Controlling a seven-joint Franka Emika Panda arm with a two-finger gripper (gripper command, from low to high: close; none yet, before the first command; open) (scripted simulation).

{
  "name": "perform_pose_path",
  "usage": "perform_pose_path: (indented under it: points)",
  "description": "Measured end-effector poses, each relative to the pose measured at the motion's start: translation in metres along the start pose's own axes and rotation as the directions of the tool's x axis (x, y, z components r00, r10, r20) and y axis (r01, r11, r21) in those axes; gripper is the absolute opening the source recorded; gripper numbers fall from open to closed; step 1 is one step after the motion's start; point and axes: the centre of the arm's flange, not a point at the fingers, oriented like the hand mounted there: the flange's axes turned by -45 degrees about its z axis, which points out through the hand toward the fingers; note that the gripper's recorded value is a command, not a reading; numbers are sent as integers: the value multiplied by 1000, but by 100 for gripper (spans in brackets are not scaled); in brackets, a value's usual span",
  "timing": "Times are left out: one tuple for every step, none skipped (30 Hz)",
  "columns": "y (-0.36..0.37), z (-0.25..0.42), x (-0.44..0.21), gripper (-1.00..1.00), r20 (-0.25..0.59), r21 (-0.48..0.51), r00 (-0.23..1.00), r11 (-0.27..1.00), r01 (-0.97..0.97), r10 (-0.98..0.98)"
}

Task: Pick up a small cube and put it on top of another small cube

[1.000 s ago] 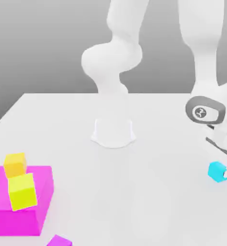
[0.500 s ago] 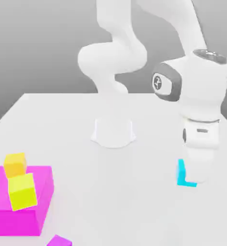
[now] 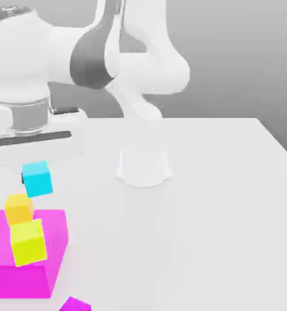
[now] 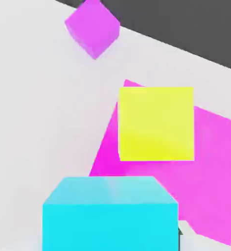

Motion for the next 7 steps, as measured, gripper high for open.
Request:
perform_pose_path:
  points:
    - [4,9,-4,-100,-1,4,1000,1000,-16,16]
    - [7,19,-6,-100,-1,5,1000,1000,-24,24]
    - [8,29,-8,-100,-1,4,1000,1000,-29,29]
    - [9,39,-10,-100,1,1,999,999,-33,33]
    - [10,45,-11,100,2,-2,999,999,-36,36]
    - [10,45,-11,100,2,-2,999,999,-36,36]
    - [10,45,-11,100,2,-2,999,999,-36,36]
